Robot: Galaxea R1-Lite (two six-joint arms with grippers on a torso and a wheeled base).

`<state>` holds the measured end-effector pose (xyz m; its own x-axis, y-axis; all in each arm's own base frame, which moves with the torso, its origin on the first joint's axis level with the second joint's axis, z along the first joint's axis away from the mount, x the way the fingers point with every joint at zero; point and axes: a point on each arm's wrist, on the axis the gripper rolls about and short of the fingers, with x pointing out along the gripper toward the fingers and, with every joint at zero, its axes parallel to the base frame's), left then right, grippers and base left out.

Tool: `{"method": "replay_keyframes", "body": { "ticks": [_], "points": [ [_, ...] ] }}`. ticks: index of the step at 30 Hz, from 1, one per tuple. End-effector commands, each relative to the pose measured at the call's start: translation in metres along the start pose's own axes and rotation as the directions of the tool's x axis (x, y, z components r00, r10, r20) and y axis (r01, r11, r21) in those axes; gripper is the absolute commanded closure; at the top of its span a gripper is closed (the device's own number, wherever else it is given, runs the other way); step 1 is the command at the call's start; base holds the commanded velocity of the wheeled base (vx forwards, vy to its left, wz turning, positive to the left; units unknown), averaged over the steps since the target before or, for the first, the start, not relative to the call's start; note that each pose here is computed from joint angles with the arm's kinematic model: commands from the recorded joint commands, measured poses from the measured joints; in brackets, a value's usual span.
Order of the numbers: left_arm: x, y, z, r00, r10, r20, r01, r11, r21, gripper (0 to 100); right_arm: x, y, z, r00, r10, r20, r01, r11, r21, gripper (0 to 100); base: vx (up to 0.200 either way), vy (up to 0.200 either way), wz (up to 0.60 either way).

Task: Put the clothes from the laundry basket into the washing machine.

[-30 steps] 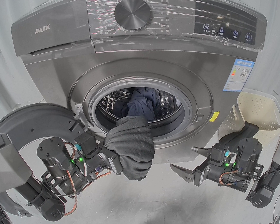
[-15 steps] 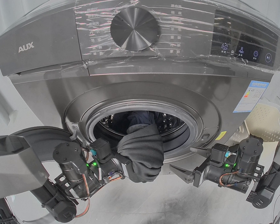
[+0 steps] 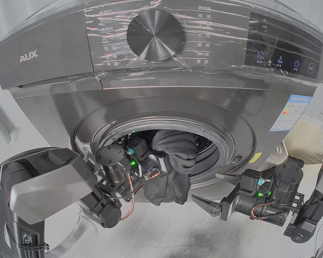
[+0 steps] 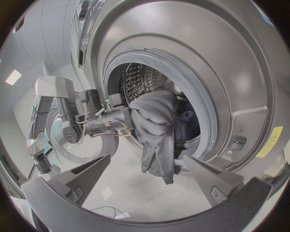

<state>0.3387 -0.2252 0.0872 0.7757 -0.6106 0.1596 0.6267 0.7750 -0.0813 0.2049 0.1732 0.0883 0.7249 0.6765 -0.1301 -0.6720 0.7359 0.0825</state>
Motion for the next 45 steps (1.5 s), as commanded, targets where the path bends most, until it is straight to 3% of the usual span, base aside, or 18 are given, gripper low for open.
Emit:
{"method": "replay_keyframes", "body": {
  "ticks": [1, 7, 12, 20, 23, 24, 26, 28, 30, 31, 35, 39, 40, 41, 45],
  "points": [
    [0.029, 0.024, -0.026, 0.998, 0.059, 0.006, -0.059, 0.998, -0.003, 100, 0.0, 0.003, 0.0, 1.0, 0.01, -0.002, -0.01, 1.0, -0.001, 0, 0.0, 0.0, 0.0],
    [0.059, 0.028, -0.018, 0.997, 0.074, 0.009, -0.074, 0.997, -0.02, 100, 0.0, 0.003, 0.0, 1.0, 0.012, -0.001, -0.012, 1.0, -0.001, 0, 0.0, 0.0, 0.0],
    [0.081, 0.031, -0.025, 0.995, 0.096, -0.008, -0.096, 0.995, -0.021, 100, 0.0, 0.003, 0.0, 1.0, 0.01, 0.001, -0.01, 1.0, -0.001, 0, 0.0, 0.0, 0.0],
    [0.113, 0.047, -0.009, 0.973, 0.207, 0.098, -0.205, 0.978, -0.027, 100, 0.0, 0.003, 0.0, 1.0, 0.01, -0.001, -0.01, 1.0, -0.001, 0, 0.0, 0.0, 0.0],
    [0.111, 0.048, -0.007, 0.973, 0.212, 0.091, -0.209, 0.977, -0.043, 100, 0.0, 0.003, 0.0, 1.0, 0.01, 0.001, -0.01, 1.0, 0.0, 0, 0.0, 0.0, 0.0],
    [0.11, 0.048, -0.008, 0.974, 0.214, 0.08, -0.21, 0.976, -0.052, 0, 0.0, 0.003, 0.0, 1.0, 0.01, 0.001, -0.01, 1.0, 0.0, 0, 0.0, 0.0, 0.0],
    [0.106, 0.046, -0.005, 0.975, 0.214, 0.065, -0.21, 0.975, -0.068, 0, 0.0, 0.003, -0.001, 1.0, 0.01, -0.002, -0.01, 1.0, 0.0, 0, 0.0, 0.0, 0.0],
    [0.098, 0.041, -0.005, 0.977, 0.215, -0.001, -0.214, 0.972, -0.101, 0, 0.0, 0.003, -0.001, 1.0, 0.01, -0.002, -0.01, 1.0, 0.0, 0, 0.0, 0.0, 0.0],
    [0.092, 0.039, -0.005, 0.975, 0.217, -0.05, -0.221, 0.969, -0.111, 0, 0.0, 0.003, 0.0, 1.0, 0.01, -0.001, -0.01, 1.0, 0.0, 0, 0.0, 0.0, 0.0],
    [0.08, 0.034, -0.002, 0.968, 0.214, -0.132, -0.229, 0.967, -0.114, 0, 0.0, 0.003, 0.0, 1.0, 0.01, -0.001, -0.01, 1.0, 0.0, 0, 0.0, 0.0, 0.0],
    [0.054, 0.02, 0.001, 0.937, 0.175, -0.302, -0.215, 0.971, -0.104, 0, 0.0, 0.003, -0.001, 1.0, 0.012, -0.002, -0.012, 1.0, 0.0, 0, 0.0, 0.0, 0.0],
    [0.038, 0.009, 0.0, 0.908, 0.131, -0.397, -0.183, 0.978, -0.097, 0, 0.0, 0.003, -0.001, 1.0, 0.012, -0.002, -0.012, 1.0, 0.0, 0, 0.0, 0.0, 0.0],
    [0.038, 0.009, 0.0, 0.908, 0.131, -0.397, -0.183, 0.978, -0.097, 0, 0.0, 0.003, -0.001, 1.0, 0.012, -0.002, -0.012, 1.0, 0.0, 0, 0.0, 0.0, 0.0],
    [0.03, 0.007, -0.005, 0.883, 0.128, -0.452, -0.181, 0.98, -0.077, 0, 0.0, 0.003, -0.001, 1.0, 0.012, -0.002, -0.012, 1.0, 0.0, 0, 0.0, 0.0, 0.0],
    [0.019, 0.005, -0.02, 0.845, 0.11, -0.523, -0.157, 0.986, -0.047, 0, 0.0, 0.003, -0.001, 1.0, 0.012, -0.002, -0.012, 1.0, 0.0, 0, 0.0, 0.0, 0.0]
  ]
}}
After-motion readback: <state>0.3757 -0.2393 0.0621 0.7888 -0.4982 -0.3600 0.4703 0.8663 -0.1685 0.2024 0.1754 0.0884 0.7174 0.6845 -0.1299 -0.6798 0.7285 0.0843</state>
